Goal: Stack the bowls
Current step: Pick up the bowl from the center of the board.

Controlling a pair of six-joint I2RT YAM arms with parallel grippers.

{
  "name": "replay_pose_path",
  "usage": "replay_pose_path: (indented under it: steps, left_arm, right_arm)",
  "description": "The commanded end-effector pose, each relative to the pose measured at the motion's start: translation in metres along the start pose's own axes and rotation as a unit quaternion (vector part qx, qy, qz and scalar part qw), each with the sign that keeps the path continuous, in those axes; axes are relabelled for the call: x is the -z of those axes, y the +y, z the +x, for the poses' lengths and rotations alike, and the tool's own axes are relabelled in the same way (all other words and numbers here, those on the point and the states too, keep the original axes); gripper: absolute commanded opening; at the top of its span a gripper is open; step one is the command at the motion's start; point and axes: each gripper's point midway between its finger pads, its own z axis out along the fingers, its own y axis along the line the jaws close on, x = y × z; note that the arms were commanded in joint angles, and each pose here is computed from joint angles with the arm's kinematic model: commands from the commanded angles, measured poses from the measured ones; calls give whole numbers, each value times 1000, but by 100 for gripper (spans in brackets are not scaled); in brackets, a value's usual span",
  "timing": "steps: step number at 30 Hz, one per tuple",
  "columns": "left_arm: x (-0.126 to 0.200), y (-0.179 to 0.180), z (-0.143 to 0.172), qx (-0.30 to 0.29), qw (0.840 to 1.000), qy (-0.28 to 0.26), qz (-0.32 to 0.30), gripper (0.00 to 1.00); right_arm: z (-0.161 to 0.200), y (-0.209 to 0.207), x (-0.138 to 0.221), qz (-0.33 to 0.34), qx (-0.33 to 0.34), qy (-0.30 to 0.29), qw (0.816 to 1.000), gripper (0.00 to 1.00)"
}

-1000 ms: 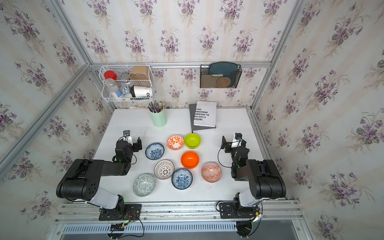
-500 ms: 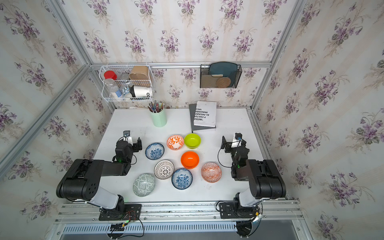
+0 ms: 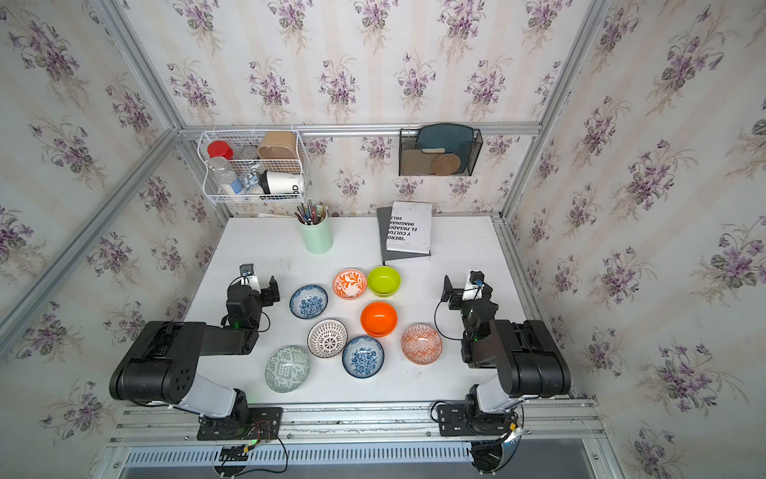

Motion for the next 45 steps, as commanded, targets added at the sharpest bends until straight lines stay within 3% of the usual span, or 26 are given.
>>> replay_pose_path:
  steps: [1, 4, 9, 11, 13, 14, 17, 19, 20, 23, 25, 27, 32, 39, 43, 45]
  left_arm:
    - [4, 7, -21, 8, 999, -26, -23, 94]
    - [15, 30, -41, 33, 996, -14, -88, 94]
    - [25, 48, -63, 47, 989, 10, -142, 94]
    - [37, 73, -67, 97, 968, 46, -229, 94]
    - [59, 96, -68, 141, 933, 99, -315, 94]
    - [67, 99, -78, 158, 922, 123, -332, 94]
    - [71, 86, -86, 104, 922, 224, -298, 94]
    - [91, 87, -87, 121, 903, 268, -314, 94]
    - [97, 82, -91, 141, 903, 275, -297, 94]
    - [109, 36, -103, 183, 940, 259, -123, 94]
    - [129, 23, -103, 206, 946, 243, -65, 94]
    - [150, 15, -104, 226, 945, 234, -29, 94]
    - [178, -3, -92, 259, 927, 270, 28, 94]
    - [194, -33, -91, 293, 909, 269, 123, 97]
    - [188, -68, -91, 320, 883, 273, 208, 99]
    - [191, -84, -83, 295, 888, 276, 219, 99]
  right_arm:
    - [-19, -3, 3, 11, -5, -41, 999, 100]
    - [-25, -7, 9, 24, -11, -54, 998, 100]
    - [-38, -19, 19, 59, -24, -62, 996, 100]
    - [-49, -20, 18, 63, -28, -57, 996, 100]
    - [-68, -24, 21, 76, -52, -67, 993, 100]
    - [-77, -30, 25, 96, -92, -71, 989, 100]
    - [-81, -49, 35, 151, -175, -50, 972, 100]
    - [-74, -75, 52, 236, -277, -49, 930, 100]
    - [-70, -80, 56, 244, -297, -44, 922, 100]
    - [-76, -68, 56, 183, -302, -22, 935, 100]
    - [-89, -45, 52, 123, -288, 17, 950, 100]
    - [-93, -24, 49, 79, -293, 71, 950, 100]
    - [-81, 6, 54, 33, -296, 216, 930, 100]
    - [-71, 32, 74, -16, -307, 277, 910, 97]
    - [-47, 37, 81, 0, -288, 329, 899, 93]
    - [-32, 40, 88, 8, -278, 357, 892, 93]
